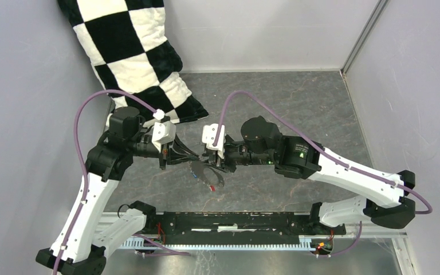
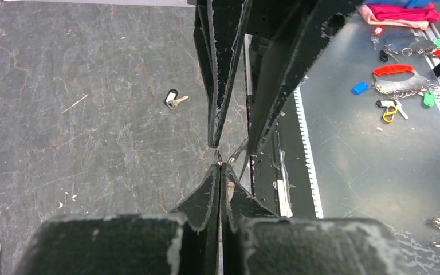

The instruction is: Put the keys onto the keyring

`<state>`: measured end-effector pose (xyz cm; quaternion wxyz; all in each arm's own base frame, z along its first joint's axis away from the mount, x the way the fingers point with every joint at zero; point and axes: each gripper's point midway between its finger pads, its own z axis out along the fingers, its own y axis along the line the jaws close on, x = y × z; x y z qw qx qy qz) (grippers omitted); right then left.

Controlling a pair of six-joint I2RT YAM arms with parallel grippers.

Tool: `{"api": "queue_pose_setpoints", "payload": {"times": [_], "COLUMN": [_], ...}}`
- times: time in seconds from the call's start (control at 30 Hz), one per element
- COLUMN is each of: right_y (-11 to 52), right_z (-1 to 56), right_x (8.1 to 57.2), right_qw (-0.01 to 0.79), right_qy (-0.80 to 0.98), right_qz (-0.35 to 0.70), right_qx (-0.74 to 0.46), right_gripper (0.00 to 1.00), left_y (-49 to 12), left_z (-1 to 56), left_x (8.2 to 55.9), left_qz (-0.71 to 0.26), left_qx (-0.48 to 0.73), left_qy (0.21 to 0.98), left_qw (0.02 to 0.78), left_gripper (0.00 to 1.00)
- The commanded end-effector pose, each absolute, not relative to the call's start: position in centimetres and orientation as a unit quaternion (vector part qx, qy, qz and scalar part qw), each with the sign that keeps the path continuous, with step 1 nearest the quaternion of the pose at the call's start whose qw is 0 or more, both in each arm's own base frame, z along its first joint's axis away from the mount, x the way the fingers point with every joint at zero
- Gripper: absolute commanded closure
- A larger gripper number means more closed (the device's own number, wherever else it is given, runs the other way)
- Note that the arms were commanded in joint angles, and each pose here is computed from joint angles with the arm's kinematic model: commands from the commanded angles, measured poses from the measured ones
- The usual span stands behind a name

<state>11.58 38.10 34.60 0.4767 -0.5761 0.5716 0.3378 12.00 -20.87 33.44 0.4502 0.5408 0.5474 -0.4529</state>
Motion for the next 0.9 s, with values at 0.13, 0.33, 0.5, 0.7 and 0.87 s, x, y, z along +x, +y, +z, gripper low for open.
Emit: {"api": "queue_pose_setpoints", "payload": {"times": [0.13,0.33,0.5,0.7,0.87], "right_y": [38.1,38.6,39.1,39.1,38.8], "right_z": [37.4,37.5,36.9,36.9,36.9], "right_x": [11.4,11.8,11.8,11.9,11.7], "right_qw": [0.49,0.489,0.481,0.482,0.49], "right_qy": [0.544,0.54,0.539,0.538,0.535], "right_qz": [0.354,0.351,0.355,0.358,0.37], "right_qx": [-0.582,-0.589,-0.594,-0.592,-0.58], "right_gripper": [0.66,0.64,0.65,0.95,0.99], "left_y": [-20.9,-20.9,-20.9,-20.9,-20.8], "left_z": [35.3,35.4,35.5,35.5,35.6], "left_x": [10.5,10.2,9.9,9.8,9.8], "left_qz": [-0.453,-0.458,-0.459,-0.459,-0.457], "left_qx": [0.571,0.573,0.573,0.574,0.576], "left_qy": [0.496,0.49,0.488,0.487,0.485], "left_qw": [0.473,0.47,0.471,0.472,0.474], "left_gripper": [0.98,0.98,0.98,0.98,0.98]}}
